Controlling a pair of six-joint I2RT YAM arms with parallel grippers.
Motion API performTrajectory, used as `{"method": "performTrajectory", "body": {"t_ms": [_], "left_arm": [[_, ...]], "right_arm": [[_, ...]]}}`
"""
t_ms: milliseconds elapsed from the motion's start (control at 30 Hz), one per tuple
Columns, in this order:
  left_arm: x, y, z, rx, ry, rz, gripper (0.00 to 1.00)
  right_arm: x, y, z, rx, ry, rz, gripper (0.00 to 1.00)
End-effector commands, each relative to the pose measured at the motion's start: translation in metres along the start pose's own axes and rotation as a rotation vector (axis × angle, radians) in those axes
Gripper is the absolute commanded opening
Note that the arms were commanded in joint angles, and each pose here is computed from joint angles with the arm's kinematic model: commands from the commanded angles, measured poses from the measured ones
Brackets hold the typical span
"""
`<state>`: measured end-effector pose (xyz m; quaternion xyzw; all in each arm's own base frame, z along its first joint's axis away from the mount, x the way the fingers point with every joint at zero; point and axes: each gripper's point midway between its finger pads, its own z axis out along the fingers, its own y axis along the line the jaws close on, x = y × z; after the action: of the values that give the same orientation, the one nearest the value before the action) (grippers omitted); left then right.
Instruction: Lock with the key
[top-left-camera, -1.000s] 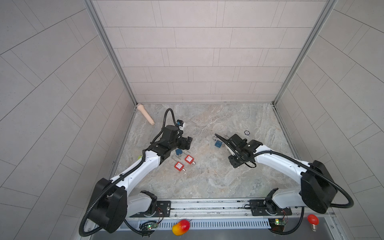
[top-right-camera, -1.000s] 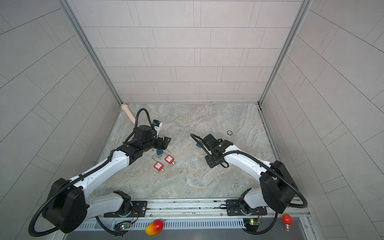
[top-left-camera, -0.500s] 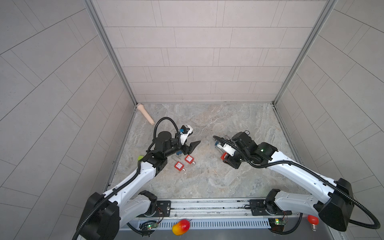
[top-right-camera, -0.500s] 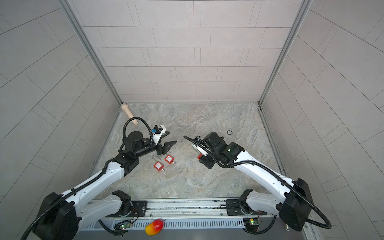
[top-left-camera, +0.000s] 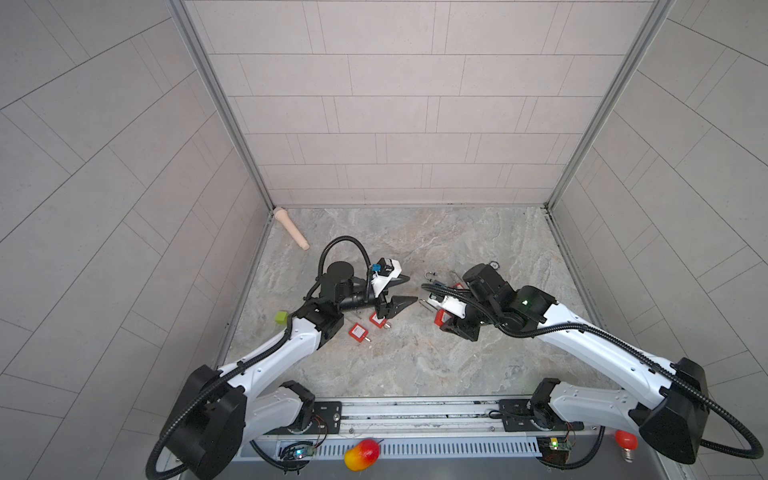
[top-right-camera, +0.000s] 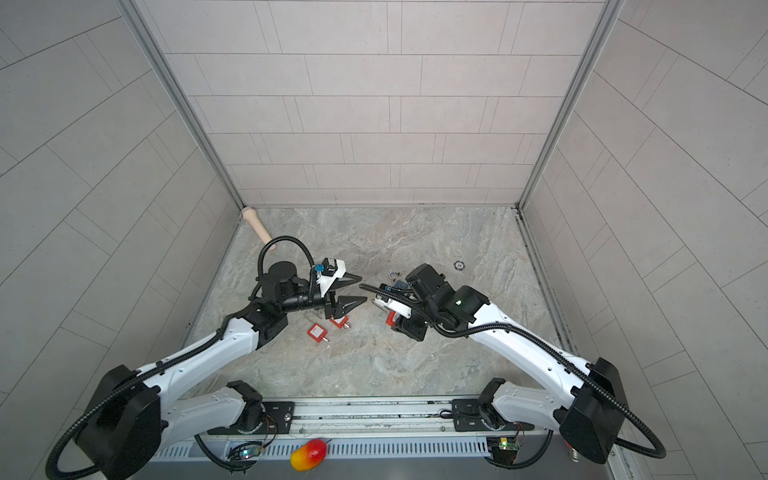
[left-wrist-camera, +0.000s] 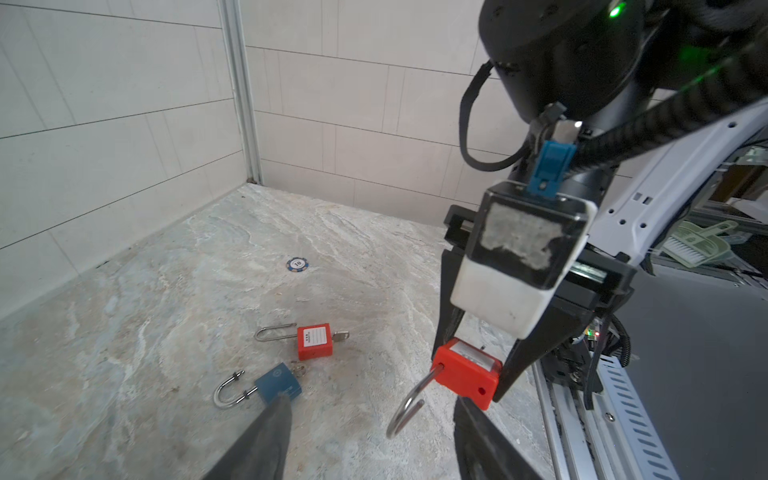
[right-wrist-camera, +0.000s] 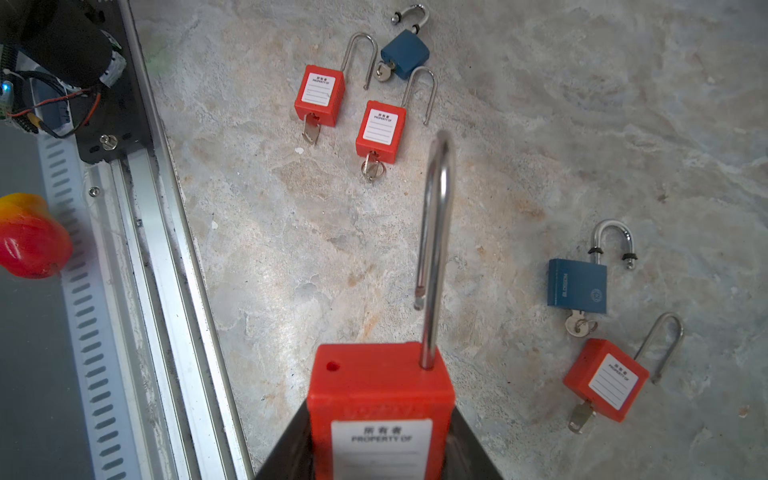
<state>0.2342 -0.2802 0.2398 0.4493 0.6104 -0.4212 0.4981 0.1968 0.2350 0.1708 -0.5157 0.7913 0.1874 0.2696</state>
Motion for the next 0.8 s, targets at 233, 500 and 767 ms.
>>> {"method": "performTrajectory", "body": {"t_ms": [233,500,767], "left_arm": [[-0.014,-0.014,0.009,0.118,0.015,0.037,0.58],[-0.006,-0.02,0.011,0.142,0.039,0.025,0.52],[-0.002,-0.025,0.013,0.156,0.071,0.037,0.4]], "right_arm": [[-0.024,0.009,-0.021,-0.015,-0.095,-0.122,0.21],[-0.03,0.014,-0.026,-0.024,-0.149,-0.17,0.2],[-0.031,0.012,-0.028,-0.01,-0.149,-0.19,0.17]]}}
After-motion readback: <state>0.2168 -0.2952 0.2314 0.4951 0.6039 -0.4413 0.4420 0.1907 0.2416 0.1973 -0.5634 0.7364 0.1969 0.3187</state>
